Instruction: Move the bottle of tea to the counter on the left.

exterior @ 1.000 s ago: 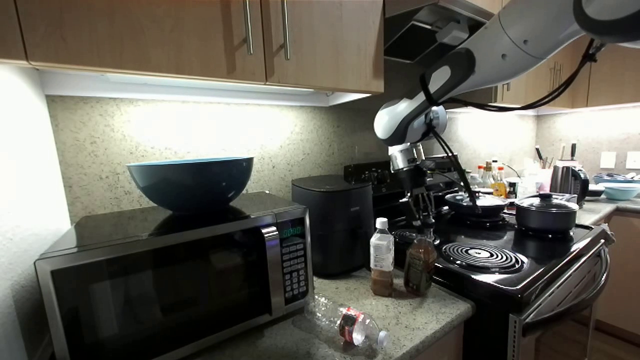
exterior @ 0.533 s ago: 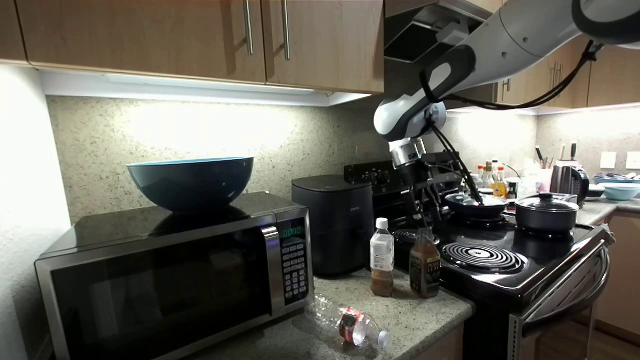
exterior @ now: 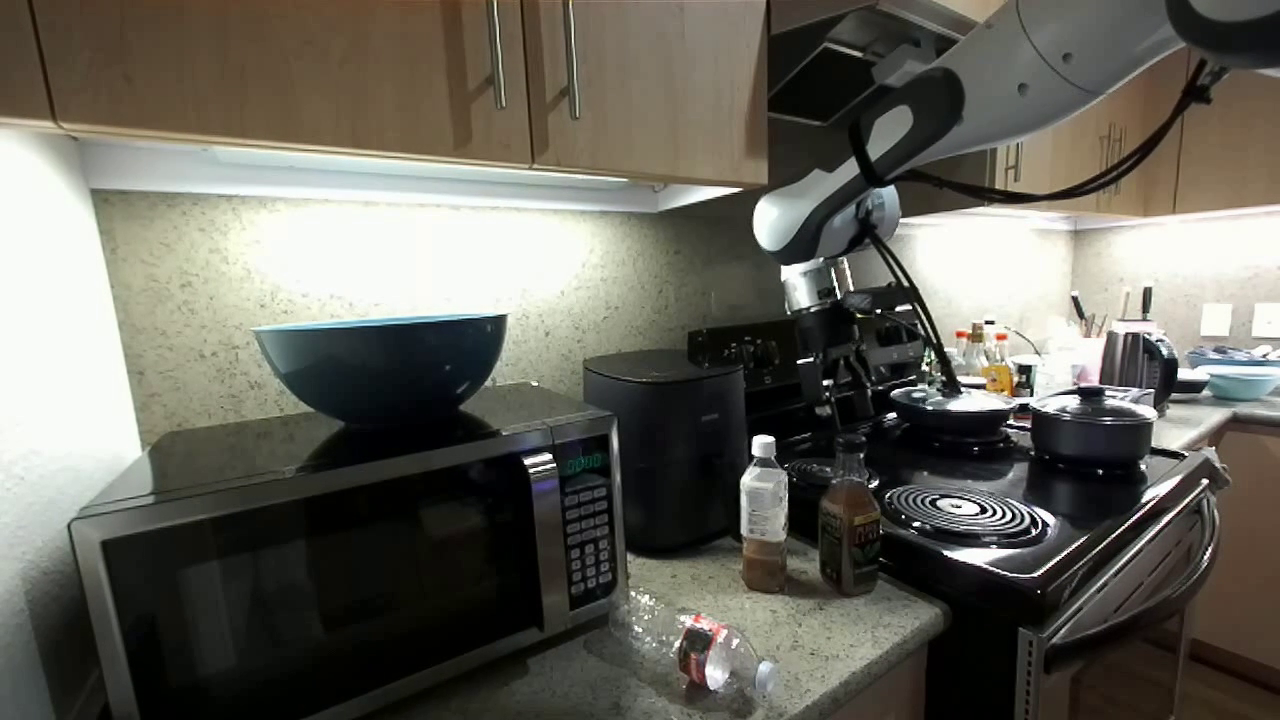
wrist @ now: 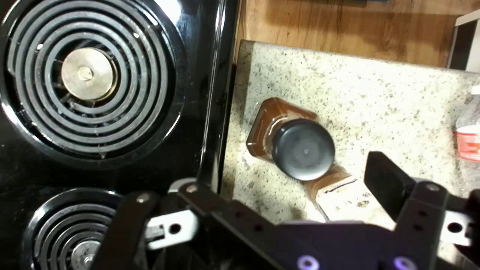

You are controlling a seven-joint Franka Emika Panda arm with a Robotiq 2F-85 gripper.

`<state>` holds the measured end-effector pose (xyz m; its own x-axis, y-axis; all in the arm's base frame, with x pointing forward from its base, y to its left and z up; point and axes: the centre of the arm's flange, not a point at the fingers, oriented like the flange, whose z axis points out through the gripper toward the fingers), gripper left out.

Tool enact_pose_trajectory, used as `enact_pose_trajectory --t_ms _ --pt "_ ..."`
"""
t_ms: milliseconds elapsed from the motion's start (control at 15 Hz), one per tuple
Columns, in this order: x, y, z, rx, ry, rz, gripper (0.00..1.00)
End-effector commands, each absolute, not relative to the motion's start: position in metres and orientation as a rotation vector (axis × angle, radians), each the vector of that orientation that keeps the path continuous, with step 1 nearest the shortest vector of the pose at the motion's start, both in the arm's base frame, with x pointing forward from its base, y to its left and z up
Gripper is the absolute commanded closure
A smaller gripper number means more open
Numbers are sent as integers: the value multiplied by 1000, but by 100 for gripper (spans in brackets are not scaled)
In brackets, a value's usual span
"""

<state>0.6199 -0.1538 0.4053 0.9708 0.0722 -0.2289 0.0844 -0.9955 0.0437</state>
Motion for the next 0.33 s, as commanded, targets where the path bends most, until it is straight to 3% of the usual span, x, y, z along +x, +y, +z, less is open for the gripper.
enact_pose_trajectory --t_ms 0,67,267 --pt "596 -152 420 3013 88 -158 0" --pt "620 -156 415 3047 123 -242 0" --pt "615 -157 422 3037 119 -188 0"
